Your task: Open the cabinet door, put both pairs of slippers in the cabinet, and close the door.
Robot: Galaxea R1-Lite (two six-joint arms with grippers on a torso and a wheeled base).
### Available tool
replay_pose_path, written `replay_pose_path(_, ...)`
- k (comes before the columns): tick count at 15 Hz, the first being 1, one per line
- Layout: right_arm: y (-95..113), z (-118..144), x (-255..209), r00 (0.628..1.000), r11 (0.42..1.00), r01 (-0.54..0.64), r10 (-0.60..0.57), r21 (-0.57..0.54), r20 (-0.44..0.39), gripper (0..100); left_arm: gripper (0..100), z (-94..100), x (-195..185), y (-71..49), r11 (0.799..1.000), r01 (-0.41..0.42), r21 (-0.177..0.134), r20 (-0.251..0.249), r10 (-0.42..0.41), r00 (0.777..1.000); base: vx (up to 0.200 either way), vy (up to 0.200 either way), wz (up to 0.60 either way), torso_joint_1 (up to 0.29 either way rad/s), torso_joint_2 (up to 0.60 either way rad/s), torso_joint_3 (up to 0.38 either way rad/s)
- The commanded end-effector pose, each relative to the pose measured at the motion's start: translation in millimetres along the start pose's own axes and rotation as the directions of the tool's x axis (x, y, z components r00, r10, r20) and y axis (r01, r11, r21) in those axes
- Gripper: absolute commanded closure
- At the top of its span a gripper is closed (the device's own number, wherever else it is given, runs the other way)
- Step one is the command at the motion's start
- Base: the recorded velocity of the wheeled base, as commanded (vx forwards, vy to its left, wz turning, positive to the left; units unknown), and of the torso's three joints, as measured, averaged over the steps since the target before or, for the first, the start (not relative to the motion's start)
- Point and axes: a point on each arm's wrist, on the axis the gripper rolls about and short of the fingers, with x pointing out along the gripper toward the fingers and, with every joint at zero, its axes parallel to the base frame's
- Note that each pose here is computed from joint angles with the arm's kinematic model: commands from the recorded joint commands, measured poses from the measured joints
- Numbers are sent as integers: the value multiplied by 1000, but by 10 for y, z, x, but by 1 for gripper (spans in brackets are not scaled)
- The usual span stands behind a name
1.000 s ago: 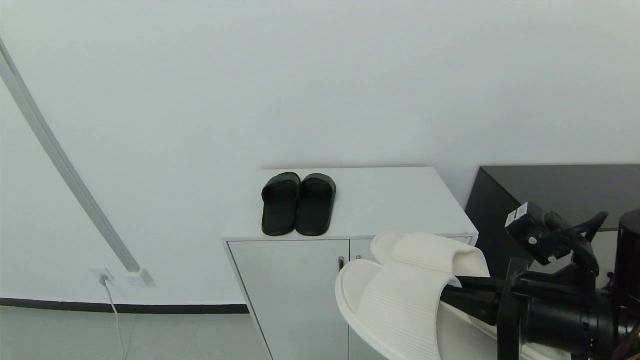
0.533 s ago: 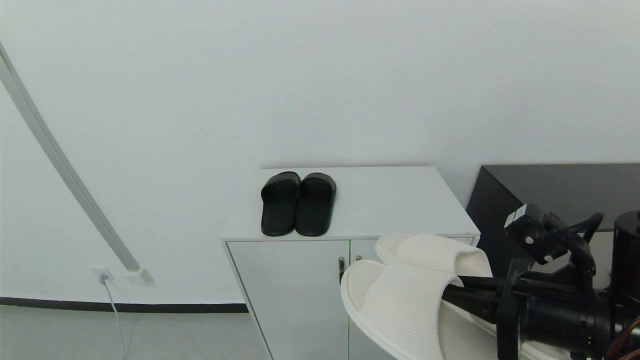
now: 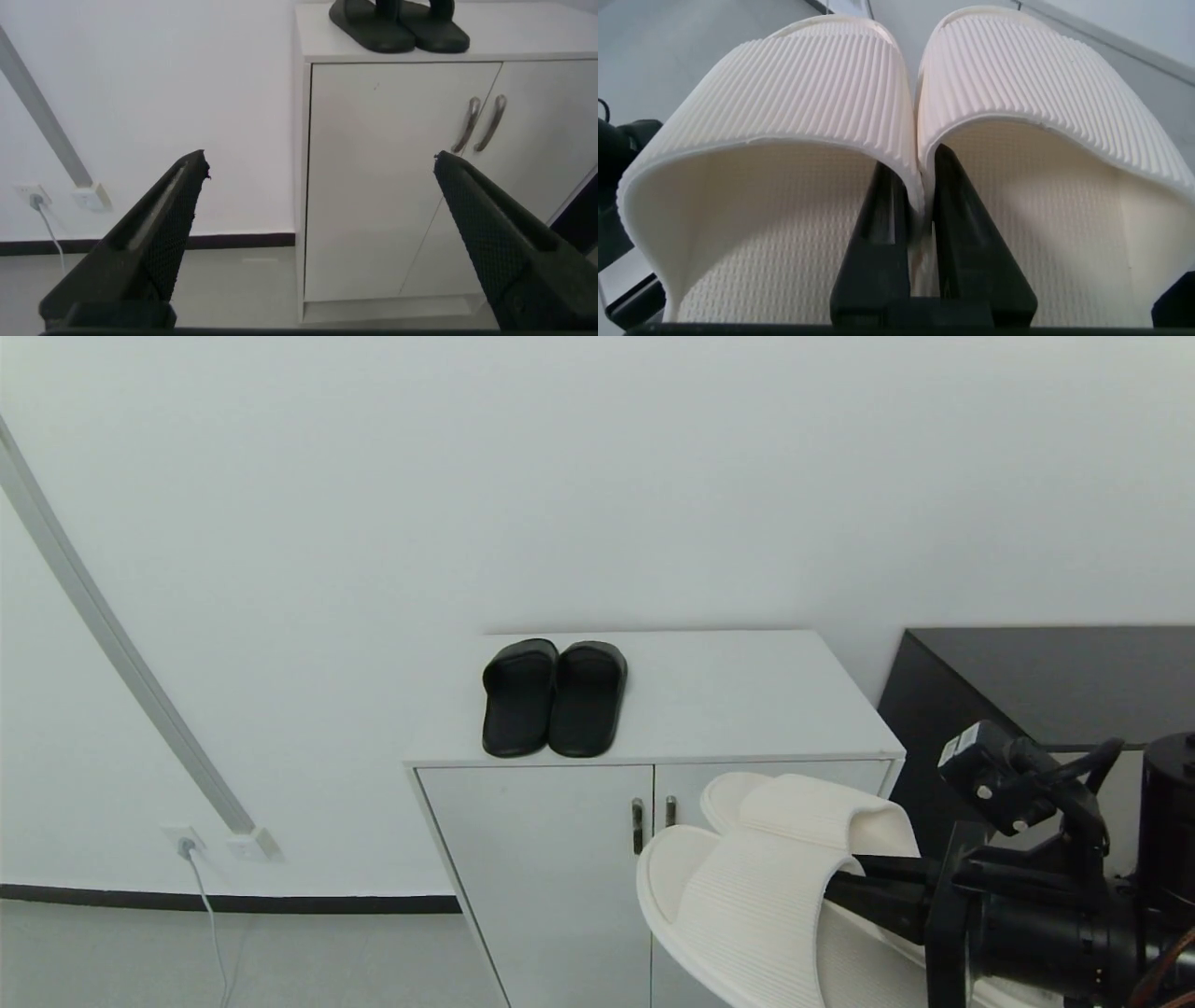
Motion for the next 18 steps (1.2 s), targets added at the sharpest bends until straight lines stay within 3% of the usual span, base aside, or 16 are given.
replay_pose_path(1,-3,-10,16,1000,1000,0,0,-5,-7,100,0,0,1,0,1000,0,1,-1,0,1000,0,0,0,-183,403,237)
replay_pose_path(18,8,-69,11,1000,1000,-5,5,-19,-27,100,0,0,1,0,1000,0,-1,-1,0,1000,0,0,0,-200,523,316)
